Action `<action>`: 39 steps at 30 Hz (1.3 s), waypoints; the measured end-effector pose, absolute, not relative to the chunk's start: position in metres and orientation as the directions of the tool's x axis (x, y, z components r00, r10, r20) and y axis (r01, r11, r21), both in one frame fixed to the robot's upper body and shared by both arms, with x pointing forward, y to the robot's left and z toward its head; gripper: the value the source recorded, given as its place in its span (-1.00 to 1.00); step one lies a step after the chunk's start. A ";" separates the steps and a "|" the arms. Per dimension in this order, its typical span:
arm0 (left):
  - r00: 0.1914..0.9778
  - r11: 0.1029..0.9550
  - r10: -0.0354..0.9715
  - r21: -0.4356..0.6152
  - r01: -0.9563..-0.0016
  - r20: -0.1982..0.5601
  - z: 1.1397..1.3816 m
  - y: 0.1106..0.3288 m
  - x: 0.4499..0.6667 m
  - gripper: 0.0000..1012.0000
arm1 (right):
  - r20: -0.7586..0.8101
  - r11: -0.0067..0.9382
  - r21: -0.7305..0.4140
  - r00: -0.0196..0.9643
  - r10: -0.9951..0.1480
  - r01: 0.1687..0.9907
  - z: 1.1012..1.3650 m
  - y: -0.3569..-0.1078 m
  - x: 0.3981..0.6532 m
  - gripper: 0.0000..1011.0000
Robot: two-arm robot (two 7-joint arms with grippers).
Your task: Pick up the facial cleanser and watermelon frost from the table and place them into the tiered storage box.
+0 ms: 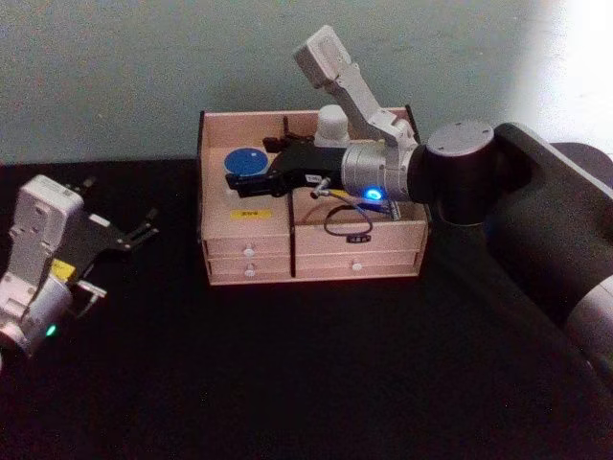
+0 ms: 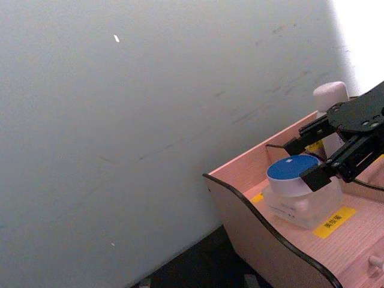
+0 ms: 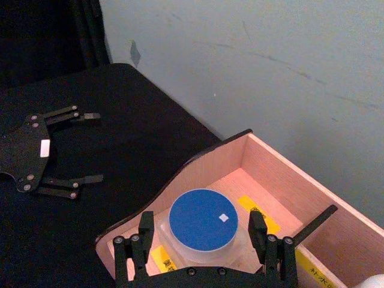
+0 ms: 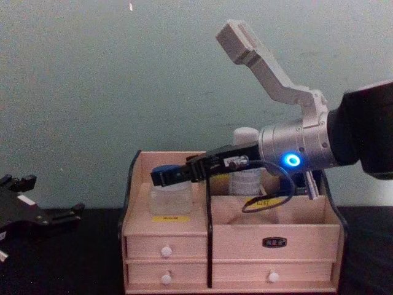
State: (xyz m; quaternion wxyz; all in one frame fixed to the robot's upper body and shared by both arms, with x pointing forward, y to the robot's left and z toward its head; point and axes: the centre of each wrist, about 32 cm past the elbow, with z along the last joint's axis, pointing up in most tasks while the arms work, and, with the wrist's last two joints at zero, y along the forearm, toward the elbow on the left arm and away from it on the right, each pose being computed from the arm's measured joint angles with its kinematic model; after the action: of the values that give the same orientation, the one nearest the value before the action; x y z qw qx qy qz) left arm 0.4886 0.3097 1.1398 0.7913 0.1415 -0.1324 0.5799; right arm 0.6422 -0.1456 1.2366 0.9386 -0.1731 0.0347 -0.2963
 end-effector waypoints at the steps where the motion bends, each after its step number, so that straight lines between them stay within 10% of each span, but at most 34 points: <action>1: 0.292 0.287 0.880 0.070 -0.955 0.374 1.140 0.310 0.489 0.98 | 0.037 0.764 -0.346 0.822 -0.568 0.544 1.237 -0.146 0.642 0.98; 39: 0.292 0.287 0.880 0.070 -0.955 0.374 1.140 0.310 0.489 0.98 | 0.091 0.766 -0.104 0.773 -0.628 0.634 1.278 -0.198 0.597 0.98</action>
State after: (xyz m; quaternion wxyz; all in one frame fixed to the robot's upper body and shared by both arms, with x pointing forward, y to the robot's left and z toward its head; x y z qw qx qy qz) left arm 0.4886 0.3097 1.1398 0.7913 0.1415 -0.1325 0.5799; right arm 0.5967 -0.1981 1.2777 0.9393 -0.0646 -0.0254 -0.3360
